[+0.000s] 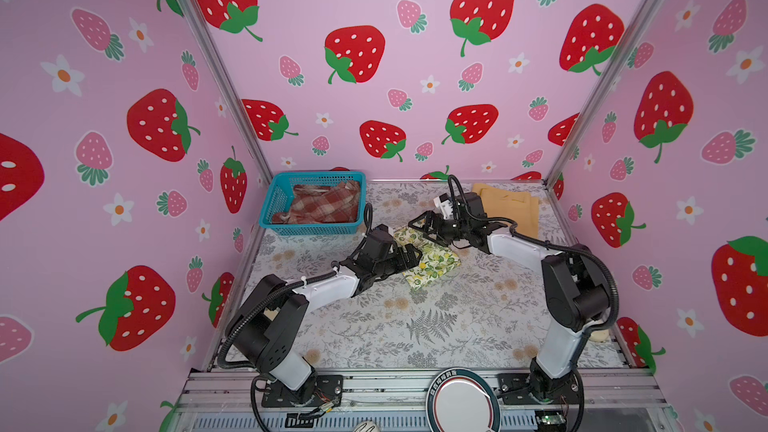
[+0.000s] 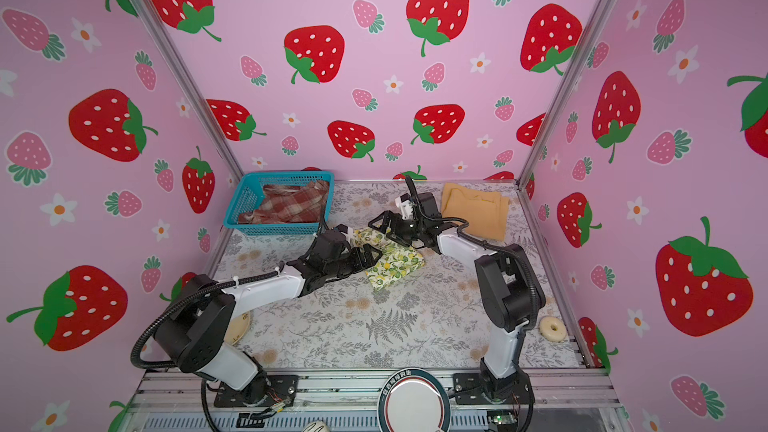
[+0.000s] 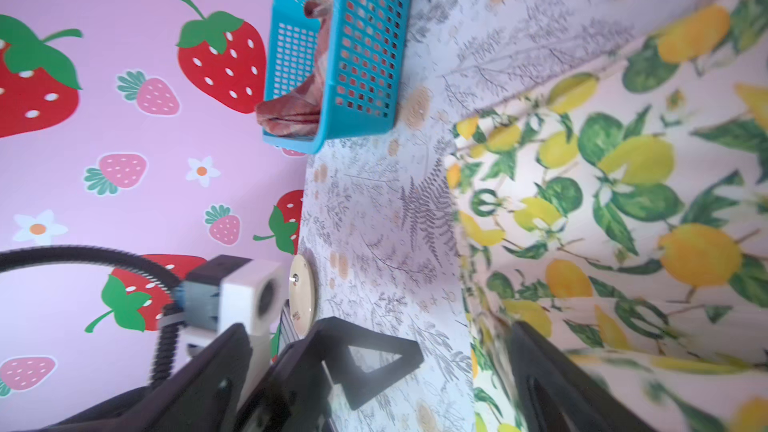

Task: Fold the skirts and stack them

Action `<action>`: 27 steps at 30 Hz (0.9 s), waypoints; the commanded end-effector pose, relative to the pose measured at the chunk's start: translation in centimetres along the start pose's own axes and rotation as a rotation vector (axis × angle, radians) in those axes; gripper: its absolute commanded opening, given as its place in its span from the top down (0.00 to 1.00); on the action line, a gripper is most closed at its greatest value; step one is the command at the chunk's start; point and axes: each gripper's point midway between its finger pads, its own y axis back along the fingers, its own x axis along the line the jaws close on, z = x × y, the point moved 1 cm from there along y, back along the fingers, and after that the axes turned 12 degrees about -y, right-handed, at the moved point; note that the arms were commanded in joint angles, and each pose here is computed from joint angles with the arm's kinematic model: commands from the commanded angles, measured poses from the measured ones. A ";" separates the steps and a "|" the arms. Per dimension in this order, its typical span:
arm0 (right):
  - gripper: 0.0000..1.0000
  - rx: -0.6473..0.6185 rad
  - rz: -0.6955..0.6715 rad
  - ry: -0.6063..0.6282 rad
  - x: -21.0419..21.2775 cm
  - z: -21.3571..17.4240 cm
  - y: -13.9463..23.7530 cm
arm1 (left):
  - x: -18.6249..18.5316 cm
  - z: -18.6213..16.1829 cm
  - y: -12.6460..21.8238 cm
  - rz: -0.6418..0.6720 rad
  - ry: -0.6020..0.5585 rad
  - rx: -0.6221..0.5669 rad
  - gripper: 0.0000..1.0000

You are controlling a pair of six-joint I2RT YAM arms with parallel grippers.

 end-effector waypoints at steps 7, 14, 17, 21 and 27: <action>0.00 -0.062 -0.137 0.081 -2.7 3.4 1.6 | 1.0 0.0 0.4 0.059 -0.013 0.010 0.01; 0.00 -0.037 -0.215 0.044 -8.2 4.7 -0.9 | 1.4 -0.1 0.7 0.078 -0.012 0.017 0.01; 0.00 -0.018 -0.215 0.032 -9.5 4.4 -1.6 | 1.5 -0.4 1.1 0.086 -0.019 0.022 0.01; 0.00 -0.008 -0.188 0.015 -9.8 3.6 -2.0 | 2.2 0.0 1.5 0.119 -0.021 0.007 0.01; 0.00 -0.003 -0.168 0.029 -9.0 2.4 -1.6 | 2.5 -0.1 1.3 0.130 -0.017 0.014 0.01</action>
